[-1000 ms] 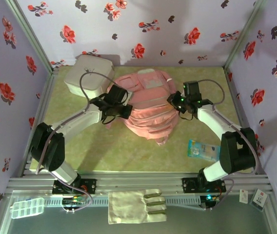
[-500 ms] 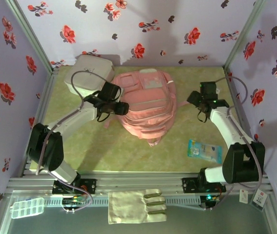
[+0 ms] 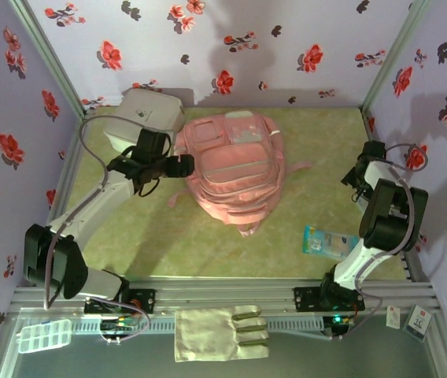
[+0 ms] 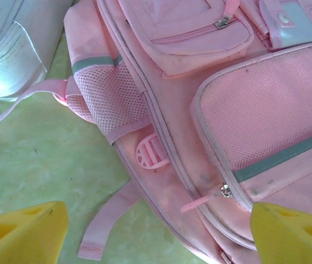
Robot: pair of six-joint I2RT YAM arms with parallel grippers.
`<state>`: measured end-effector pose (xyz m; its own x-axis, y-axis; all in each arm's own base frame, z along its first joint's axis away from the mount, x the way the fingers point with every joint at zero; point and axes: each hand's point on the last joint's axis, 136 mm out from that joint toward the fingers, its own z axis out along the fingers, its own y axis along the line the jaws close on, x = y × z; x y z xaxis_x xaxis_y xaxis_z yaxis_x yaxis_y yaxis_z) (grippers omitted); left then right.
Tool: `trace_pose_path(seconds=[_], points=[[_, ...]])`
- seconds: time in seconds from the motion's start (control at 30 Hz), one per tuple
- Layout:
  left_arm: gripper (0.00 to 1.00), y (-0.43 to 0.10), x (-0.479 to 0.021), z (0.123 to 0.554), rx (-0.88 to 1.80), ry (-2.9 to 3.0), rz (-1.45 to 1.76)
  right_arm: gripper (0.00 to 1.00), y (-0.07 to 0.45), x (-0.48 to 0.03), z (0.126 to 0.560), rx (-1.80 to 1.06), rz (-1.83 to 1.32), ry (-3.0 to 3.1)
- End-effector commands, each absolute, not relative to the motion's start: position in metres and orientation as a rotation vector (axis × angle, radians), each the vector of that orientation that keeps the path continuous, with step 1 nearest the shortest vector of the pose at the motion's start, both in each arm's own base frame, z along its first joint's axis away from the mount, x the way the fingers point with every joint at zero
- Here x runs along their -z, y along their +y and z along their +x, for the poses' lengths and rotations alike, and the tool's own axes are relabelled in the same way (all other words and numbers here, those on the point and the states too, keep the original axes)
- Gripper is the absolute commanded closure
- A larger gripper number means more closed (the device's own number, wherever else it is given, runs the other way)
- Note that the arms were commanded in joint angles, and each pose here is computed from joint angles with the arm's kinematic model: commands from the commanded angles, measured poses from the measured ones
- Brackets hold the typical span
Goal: Pack the student bag
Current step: Pick up the loose stationery from the middle-right of the table.
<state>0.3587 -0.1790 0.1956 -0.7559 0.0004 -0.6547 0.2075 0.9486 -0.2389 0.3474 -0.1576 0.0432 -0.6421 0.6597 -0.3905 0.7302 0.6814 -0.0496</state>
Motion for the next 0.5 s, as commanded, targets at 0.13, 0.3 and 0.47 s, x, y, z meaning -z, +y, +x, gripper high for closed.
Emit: trace_pose_path(seconds=[0.13,0.3,0.47], points=[[0.11,-0.172,-0.206,0.356,0.387,2.372,0.122,0.05,-0.158,-0.031,0.332,0.204,1.128,2.624],[0.1,-0.173,-0.207,0.357,0.387,2.371,0.125,0.03,-0.145,-0.027,0.322,0.117,1.181,2.623],[0.09,-0.173,-0.205,0.356,0.39,2.375,0.126,0.03,-0.129,-0.03,0.309,0.036,1.218,2.61]])
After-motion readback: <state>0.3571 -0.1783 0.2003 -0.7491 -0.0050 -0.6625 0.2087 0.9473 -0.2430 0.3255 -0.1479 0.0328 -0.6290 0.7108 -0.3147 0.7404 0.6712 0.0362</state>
